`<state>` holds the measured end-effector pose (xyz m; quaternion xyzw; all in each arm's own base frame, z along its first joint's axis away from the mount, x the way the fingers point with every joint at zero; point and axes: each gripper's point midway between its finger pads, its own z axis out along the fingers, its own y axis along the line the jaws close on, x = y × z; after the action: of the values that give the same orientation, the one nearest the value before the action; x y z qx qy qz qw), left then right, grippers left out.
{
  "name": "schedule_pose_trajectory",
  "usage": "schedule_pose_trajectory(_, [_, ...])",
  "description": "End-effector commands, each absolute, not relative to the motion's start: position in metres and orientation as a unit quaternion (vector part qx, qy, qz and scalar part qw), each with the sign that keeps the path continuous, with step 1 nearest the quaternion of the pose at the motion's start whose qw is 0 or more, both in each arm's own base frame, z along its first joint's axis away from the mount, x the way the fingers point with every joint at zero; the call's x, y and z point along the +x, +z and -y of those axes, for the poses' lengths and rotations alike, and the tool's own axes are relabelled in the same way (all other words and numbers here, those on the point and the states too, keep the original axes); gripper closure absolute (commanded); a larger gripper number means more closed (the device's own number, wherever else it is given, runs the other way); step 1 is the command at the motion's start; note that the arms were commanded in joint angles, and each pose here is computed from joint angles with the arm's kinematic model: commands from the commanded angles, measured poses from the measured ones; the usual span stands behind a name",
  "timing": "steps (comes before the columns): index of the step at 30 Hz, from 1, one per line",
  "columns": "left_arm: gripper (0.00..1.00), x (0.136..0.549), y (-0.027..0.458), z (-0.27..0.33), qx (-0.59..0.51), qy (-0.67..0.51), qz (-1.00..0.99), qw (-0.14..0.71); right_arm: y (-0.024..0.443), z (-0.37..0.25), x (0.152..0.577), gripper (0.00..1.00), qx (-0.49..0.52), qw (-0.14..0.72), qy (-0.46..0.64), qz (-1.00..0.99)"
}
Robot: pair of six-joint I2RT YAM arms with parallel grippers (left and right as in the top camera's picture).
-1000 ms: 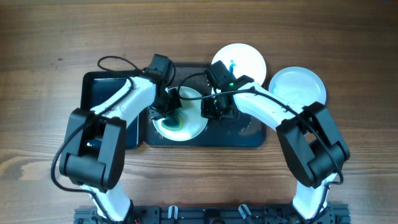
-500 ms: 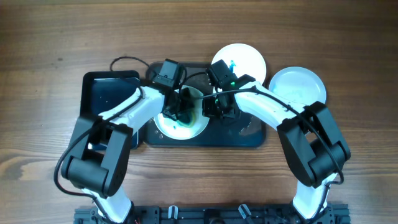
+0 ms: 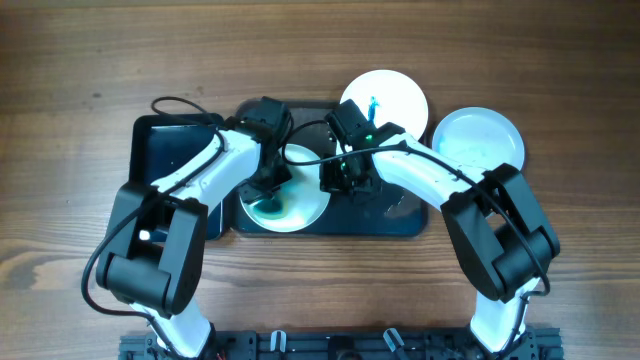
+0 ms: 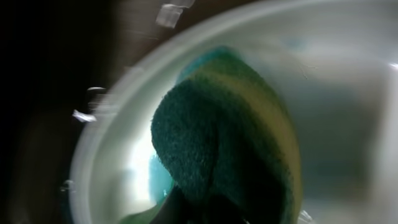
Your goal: Clean dirty plates on tray and stack at the side
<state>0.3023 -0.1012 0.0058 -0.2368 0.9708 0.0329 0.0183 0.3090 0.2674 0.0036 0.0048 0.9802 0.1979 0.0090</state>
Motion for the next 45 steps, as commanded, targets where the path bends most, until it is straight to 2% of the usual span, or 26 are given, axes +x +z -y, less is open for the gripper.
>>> schedule_pose_trajectory(1, [0.96,0.298,0.001,0.057,-0.263,0.137,-0.954,0.041,0.0,-0.266,0.311,0.96,0.01,0.0,0.202,-0.979])
schedule_pose_trajectory(3, [0.96,0.296,-0.002,0.071,-0.25,0.105,-0.962,0.024,0.0,-0.266,0.311,0.96,0.01,0.0,0.203,-0.979])
schedule_pose_trajectory(8, [0.96,0.308,-0.003,0.148,-0.071,-0.098,-0.993,-0.004,0.002,-0.268,0.31,0.96,0.004,-0.007,0.215,-0.976])
schedule_pose_trajectory(10, [0.96,0.314,0.0,0.159,-0.045,-0.129,-0.991,0.008,0.002,-0.267,0.307,0.96,0.003,-0.018,0.223,-0.975])
schedule_pose_trajectory(13, [0.96,0.331,-0.002,0.144,-0.073,-0.09,-0.992,0.046,0.0,-0.262,0.302,0.96,0.003,-0.029,0.215,-0.976])
schedule_pose_trajectory(16, [0.96,0.342,-0.001,0.089,-0.196,0.047,-0.975,0.1,-0.001,-0.261,0.301,0.96,0.003,-0.03,0.214,-0.976])
schedule_pose_trajectory(18, [0.96,0.34,0.004,0.061,-0.238,0.119,-0.956,0.124,-0.001,-0.262,0.301,0.96,0.003,-0.029,0.214,-0.976])
schedule_pose_trajectory(22, [0.96,0.329,0.004,0.057,-0.24,0.132,-0.956,0.105,-0.001,-0.262,0.302,0.96,0.002,-0.027,0.216,-0.976])
schedule_pose_trajectory(28, [0.96,0.303,-0.003,0.143,-0.113,-0.092,-0.989,-0.019,0.0,-0.263,0.303,0.96,0.002,-0.025,0.217,-0.976])
schedule_pose_trajectory(31, [0.96,0.298,0.008,0.184,-0.038,-0.202,-0.978,-0.038,0.0,-0.263,0.303,0.96,0.002,-0.025,0.217,-0.976])
schedule_pose_trajectory(33, [0.96,0.299,0.012,0.195,-0.02,-0.229,-0.973,-0.034,0.0,-0.263,0.303,0.96,0.002,-0.025,0.217,-0.976])
schedule_pose_trajectory(38, [0.96,0.32,0.004,0.174,-0.069,-0.166,-0.984,0.009,0.0,-0.263,0.303,0.96,-0.002,-0.025,0.216,-0.976])
schedule_pose_trajectory(45, [0.96,0.353,0.004,0.089,-0.196,0.043,-0.973,0.118,0.0,-0.263,0.303,0.96,-0.002,-0.025,0.217,-0.976])
